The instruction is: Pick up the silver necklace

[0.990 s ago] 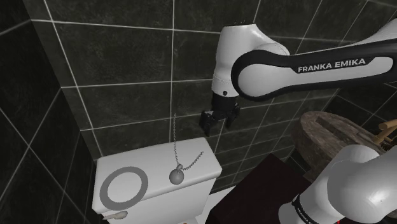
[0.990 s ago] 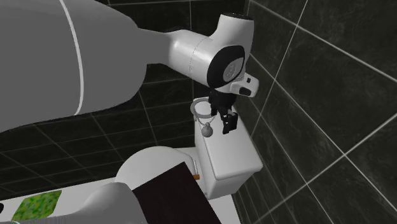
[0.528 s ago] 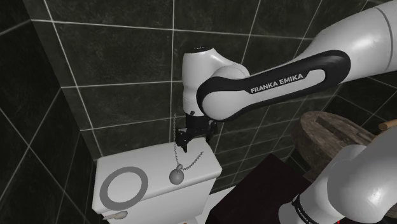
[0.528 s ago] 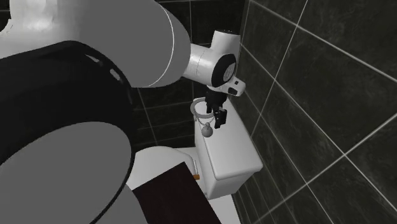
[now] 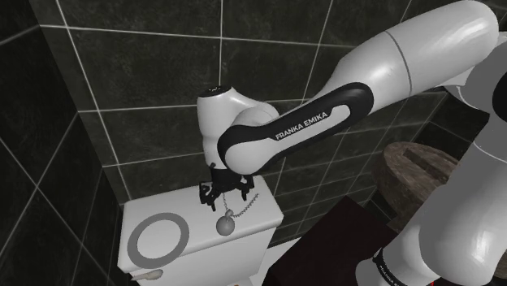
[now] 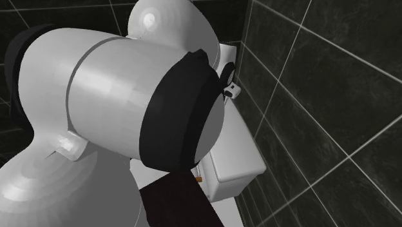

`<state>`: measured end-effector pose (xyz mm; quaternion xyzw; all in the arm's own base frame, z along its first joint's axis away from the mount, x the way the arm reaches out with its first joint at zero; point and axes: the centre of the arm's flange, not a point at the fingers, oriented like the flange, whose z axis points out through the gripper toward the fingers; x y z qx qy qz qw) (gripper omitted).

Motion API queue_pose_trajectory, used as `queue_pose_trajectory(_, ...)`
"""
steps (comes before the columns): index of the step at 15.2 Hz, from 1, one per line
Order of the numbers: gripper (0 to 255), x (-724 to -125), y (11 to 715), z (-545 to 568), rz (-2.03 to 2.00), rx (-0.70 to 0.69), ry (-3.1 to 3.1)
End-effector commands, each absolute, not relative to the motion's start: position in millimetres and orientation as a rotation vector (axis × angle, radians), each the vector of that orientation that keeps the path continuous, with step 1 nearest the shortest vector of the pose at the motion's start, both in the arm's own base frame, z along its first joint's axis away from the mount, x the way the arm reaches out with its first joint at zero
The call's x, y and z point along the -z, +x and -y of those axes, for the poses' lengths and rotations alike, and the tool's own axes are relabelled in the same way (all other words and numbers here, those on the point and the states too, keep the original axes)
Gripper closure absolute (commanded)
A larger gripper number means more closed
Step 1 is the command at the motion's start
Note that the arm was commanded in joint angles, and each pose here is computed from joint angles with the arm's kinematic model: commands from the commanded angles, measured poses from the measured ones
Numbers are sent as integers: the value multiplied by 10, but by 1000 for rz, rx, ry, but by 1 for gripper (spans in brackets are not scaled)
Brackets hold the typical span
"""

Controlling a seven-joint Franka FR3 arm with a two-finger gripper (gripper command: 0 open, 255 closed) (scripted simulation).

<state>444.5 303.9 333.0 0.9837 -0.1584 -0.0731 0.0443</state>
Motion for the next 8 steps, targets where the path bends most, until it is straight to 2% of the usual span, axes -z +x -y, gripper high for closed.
queue_pose_trajectory(1, 0, -3195, 4435, -3044, 484, 236, 3000)
queue_pose_trajectory(7, 0, -2954, 4435, -3044, 484, 236, 3000)
queue_pose_trajectory(8, 255, -2954, 4435, -3037, 484, 236, 3000)
